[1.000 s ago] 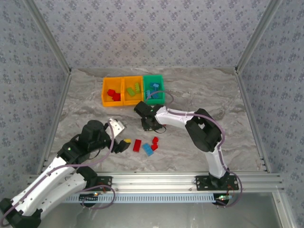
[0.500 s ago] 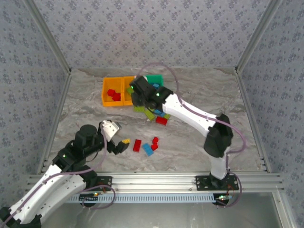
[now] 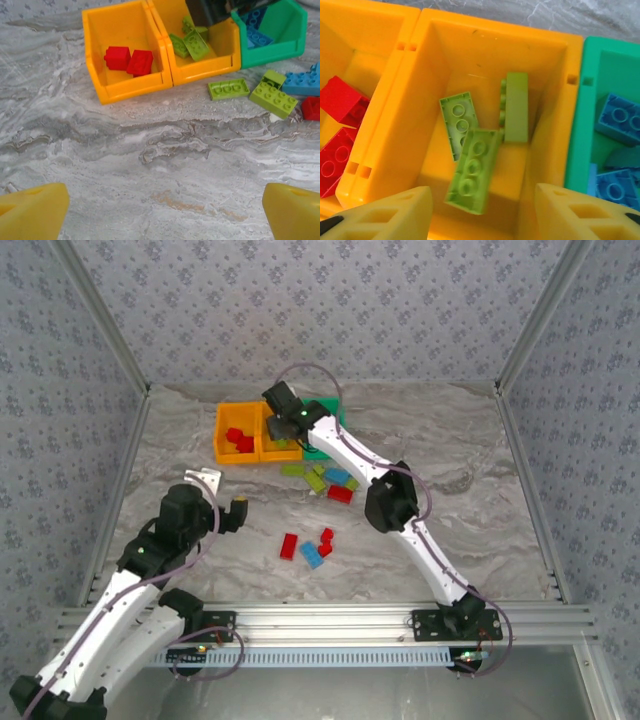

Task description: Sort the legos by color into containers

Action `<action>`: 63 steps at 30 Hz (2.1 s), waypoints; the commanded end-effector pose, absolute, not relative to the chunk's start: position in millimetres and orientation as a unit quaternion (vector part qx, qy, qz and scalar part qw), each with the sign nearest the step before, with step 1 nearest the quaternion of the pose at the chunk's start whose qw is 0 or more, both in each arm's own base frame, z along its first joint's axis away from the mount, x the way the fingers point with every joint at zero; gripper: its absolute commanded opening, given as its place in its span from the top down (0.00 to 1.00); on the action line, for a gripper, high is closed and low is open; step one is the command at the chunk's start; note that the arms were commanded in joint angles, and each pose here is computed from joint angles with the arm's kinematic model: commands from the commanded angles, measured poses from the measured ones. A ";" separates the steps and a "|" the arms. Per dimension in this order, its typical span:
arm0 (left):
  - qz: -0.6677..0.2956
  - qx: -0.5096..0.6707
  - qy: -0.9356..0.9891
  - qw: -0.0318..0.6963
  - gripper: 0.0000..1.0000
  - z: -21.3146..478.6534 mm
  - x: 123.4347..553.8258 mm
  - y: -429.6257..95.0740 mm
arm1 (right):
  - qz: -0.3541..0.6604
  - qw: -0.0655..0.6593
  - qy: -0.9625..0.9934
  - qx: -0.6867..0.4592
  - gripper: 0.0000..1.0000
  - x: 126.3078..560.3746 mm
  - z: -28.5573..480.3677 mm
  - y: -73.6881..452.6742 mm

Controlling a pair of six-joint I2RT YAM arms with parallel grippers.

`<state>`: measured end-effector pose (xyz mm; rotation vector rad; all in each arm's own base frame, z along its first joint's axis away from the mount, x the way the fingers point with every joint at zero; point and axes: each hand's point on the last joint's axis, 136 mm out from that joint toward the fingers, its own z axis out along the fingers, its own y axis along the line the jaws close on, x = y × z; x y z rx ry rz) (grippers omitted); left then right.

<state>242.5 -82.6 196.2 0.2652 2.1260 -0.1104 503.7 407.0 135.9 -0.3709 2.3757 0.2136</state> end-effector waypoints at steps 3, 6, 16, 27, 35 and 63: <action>-0.052 0.095 0.868 0.484 0.01 206.5 245.3 -82.3 | 0.131 0.410 0.889 -0.155 0.41 477.4 261.8 395.2; -0.063 0.103 0.878 0.463 0.01 197.6 245.7 -88.6 | 0.150 0.398 0.889 -0.168 0.39 439.4 305.8 377.4; -0.177 0.006 0.937 0.301 0.02 162.8 207.7 -140.0 | 0.234 0.315 0.885 -0.249 0.12 239.1 361.3 293.3; -0.151 0.072 0.971 0.168 0.13 88.3 165.1 -201.9 | 0.235 0.210 0.941 -0.126 0.06 133.9 262.6 188.4; -0.125 0.152 0.971 0.139 0.32 52.4 176.8 -233.8 | 0.211 0.227 0.944 -0.114 0.04 142.5 267.5 180.7; -0.095 0.022 0.941 0.325 0.80 178.0 357.9 -159.0 | 0.199 0.234 0.946 -0.100 0.03 156.8 264.9 183.0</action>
